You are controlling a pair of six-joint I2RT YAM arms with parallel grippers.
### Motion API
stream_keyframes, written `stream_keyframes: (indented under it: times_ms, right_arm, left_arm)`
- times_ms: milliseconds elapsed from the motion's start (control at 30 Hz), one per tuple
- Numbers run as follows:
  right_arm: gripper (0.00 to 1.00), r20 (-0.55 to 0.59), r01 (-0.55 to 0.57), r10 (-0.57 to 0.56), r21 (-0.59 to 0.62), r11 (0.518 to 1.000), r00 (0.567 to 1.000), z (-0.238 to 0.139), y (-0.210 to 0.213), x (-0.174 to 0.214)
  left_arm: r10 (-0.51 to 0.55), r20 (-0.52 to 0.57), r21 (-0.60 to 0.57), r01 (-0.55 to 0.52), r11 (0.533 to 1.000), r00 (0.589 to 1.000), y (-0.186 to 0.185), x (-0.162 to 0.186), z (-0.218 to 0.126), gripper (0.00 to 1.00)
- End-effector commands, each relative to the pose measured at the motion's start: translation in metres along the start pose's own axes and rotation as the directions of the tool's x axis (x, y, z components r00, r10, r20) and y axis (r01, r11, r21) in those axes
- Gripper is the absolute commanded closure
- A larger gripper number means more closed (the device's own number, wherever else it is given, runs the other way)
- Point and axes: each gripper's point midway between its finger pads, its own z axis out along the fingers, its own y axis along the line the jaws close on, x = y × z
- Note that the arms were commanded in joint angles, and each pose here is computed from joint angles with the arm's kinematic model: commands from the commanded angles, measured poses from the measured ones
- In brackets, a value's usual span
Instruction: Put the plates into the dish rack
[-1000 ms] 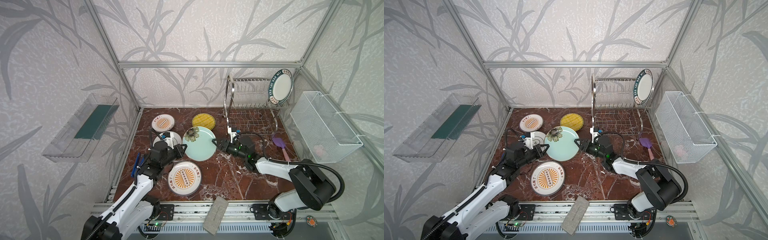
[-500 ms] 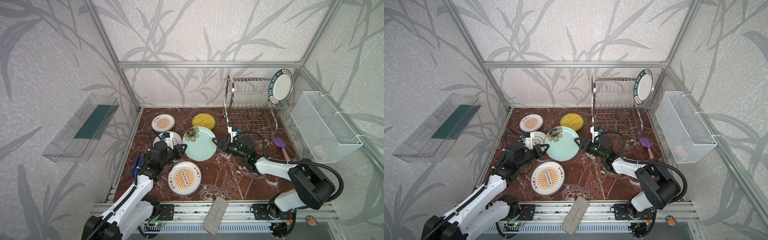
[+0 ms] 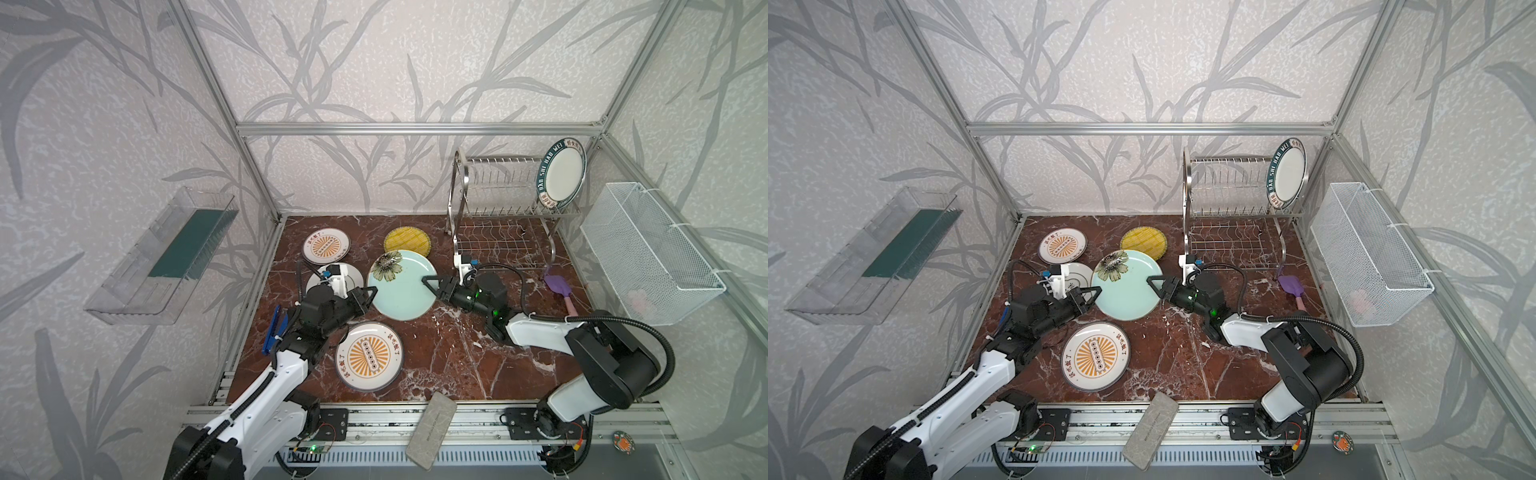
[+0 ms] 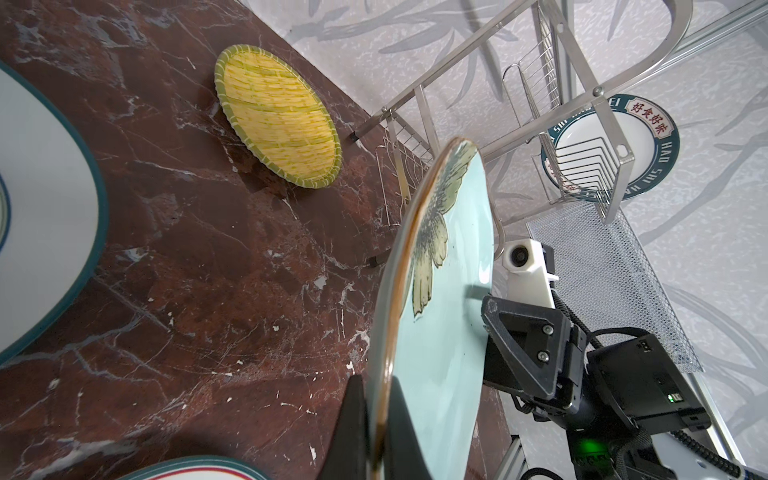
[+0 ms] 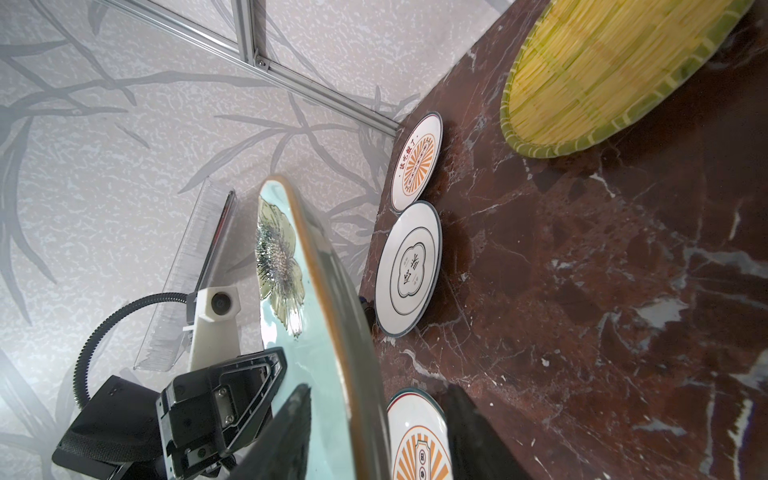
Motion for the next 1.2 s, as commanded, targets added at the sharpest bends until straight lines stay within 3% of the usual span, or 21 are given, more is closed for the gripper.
stream_keyframes:
  times_ms: [0,800,967,1167]
  right_arm:
    - [0.50,0.010,0.018,-0.017,-0.066,0.998,1.000,0.003,0.016,-0.005]
    - [0.93,-0.007,0.054,-0.055,-0.143,0.988,0.998,0.004,0.036,-0.002]
    - [0.99,-0.007,0.055,-0.056,-0.147,0.988,0.998,0.004,0.036,-0.002]
    - [1.00,-0.003,0.053,-0.054,-0.150,0.987,0.999,0.004,0.035,-0.003]
  left_arm:
    - [0.031,0.089,0.166,-0.045,0.985,0.996,-0.043,-0.025,-0.005,1.00]
    - [0.010,0.073,0.141,-0.021,0.990,0.997,-0.027,-0.018,0.005,1.00]
    - [0.008,0.075,0.122,-0.017,0.992,0.997,-0.023,-0.018,0.005,1.00]
    - [0.014,0.081,0.095,-0.022,0.995,0.997,-0.020,-0.018,0.004,1.00]
